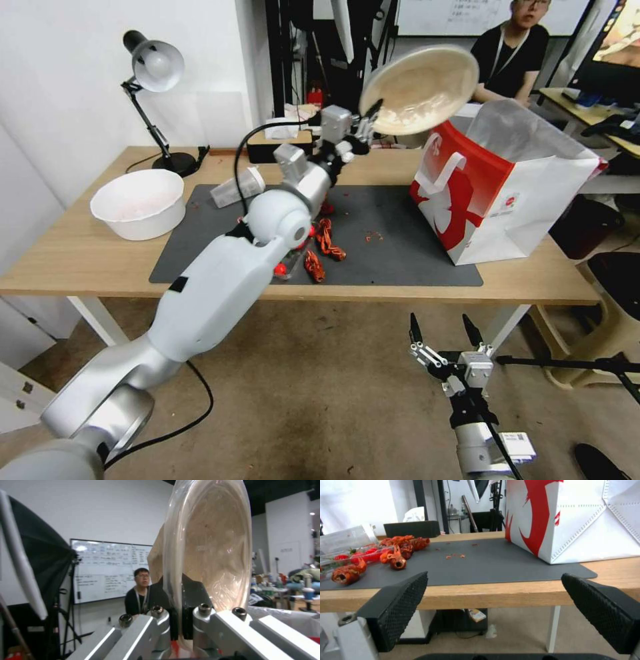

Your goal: Pick up the trash from the table and place it into the takeout bag.

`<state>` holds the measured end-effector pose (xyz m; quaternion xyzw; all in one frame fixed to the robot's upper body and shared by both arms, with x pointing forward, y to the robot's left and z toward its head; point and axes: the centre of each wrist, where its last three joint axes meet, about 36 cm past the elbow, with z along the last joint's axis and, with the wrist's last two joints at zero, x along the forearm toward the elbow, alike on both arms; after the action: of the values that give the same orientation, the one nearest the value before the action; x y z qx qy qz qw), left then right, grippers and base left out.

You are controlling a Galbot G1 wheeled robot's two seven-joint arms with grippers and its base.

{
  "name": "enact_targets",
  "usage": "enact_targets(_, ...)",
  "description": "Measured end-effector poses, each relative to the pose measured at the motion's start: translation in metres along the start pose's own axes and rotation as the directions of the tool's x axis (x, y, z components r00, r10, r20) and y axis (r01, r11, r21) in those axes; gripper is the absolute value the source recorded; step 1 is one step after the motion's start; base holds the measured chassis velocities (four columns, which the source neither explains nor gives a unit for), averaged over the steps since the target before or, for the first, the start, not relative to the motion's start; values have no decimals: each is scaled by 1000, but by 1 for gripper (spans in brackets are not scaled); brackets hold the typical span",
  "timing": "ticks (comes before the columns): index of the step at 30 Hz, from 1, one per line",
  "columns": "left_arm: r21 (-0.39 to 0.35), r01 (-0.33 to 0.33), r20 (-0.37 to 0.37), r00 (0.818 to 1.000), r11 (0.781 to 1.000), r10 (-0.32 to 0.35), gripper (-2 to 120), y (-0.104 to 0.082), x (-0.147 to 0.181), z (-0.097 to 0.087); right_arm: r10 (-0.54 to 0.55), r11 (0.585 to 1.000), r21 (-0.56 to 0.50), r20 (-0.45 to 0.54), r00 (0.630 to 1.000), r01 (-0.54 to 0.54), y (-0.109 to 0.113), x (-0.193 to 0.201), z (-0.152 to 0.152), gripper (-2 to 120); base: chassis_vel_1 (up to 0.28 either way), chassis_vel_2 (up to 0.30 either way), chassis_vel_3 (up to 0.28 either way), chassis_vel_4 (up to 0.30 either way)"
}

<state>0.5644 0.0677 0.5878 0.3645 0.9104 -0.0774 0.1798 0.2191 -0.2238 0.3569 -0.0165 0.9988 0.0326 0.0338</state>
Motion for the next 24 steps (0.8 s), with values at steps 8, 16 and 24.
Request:
enact_targets(8, -20, -92, -4, 996, 996, 92, 1, -34, -47, -4, 6, 1000, -2, -2, 1000, -6, 2, 2, 3, 100, 0, 0, 0, 0)
enact_targets(16, -139, -144, -26, 990, 980, 142, 1, -53, -80, -5, -1, 1000, 6, 1, 1000, 1, -1, 1, 2, 100, 0, 0, 0, 0)
enact_targets(24, -309, -180, -60, 984, 934, 170, 1, -53, -96, 0, 0, 1000, 6, 4, 1000, 0, -1, 1, 3, 100, 0, 0, 0, 0)
